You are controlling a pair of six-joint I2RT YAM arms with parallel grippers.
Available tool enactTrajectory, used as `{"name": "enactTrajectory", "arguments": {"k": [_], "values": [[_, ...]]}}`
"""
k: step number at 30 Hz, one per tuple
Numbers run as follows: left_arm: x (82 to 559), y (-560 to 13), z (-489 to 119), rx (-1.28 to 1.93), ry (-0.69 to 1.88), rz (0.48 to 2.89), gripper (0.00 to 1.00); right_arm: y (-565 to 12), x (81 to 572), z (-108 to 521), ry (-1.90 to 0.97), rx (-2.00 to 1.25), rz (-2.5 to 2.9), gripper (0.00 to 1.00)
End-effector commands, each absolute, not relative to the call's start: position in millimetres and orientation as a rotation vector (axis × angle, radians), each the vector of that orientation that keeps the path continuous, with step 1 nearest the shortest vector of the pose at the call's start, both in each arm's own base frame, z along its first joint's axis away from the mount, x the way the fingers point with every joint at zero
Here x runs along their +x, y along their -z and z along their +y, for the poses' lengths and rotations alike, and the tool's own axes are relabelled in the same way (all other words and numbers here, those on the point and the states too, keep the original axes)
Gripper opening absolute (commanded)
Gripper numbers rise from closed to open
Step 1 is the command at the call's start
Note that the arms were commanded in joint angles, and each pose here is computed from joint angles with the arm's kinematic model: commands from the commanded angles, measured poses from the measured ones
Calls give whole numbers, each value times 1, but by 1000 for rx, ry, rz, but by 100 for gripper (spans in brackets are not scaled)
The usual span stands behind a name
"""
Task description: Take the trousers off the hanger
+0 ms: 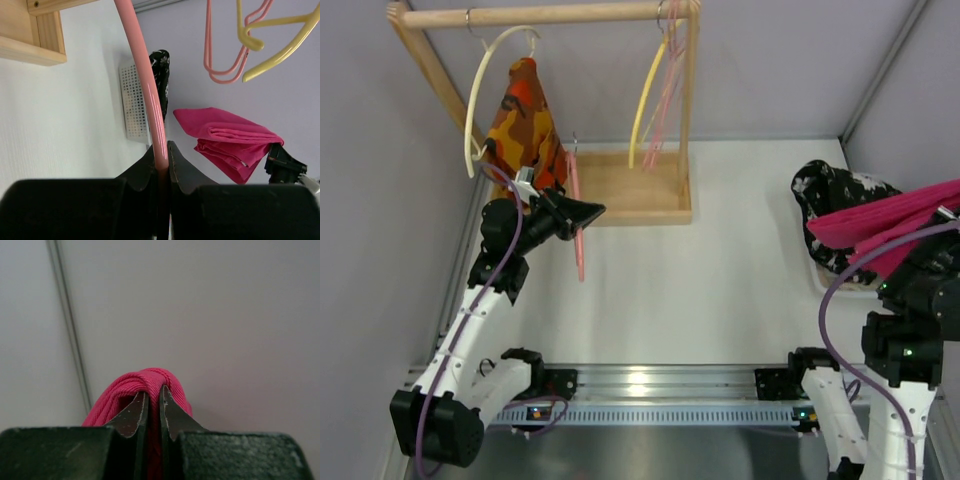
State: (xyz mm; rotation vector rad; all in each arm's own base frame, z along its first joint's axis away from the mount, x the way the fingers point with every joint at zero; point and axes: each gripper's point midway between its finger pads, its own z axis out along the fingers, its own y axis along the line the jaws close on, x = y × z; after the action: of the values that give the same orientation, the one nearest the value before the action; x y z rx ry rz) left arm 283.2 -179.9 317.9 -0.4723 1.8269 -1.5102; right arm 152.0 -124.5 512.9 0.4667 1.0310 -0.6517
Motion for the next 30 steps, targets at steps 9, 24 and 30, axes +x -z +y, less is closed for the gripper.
{"name": "enactTrajectory", "arguments": {"k": [9, 24, 30], "values": [[273, -349, -180, -364, 1552, 1709, 0, -477, 140, -152, 903, 515, 985, 0], [273, -346, -181, -371, 1557, 1713, 0, -480, 237, -157, 873, 384, 992, 0], [276, -345, -181, -370, 1555, 1721, 0, -480, 291, -160, 844, 327, 1075, 0]]}}
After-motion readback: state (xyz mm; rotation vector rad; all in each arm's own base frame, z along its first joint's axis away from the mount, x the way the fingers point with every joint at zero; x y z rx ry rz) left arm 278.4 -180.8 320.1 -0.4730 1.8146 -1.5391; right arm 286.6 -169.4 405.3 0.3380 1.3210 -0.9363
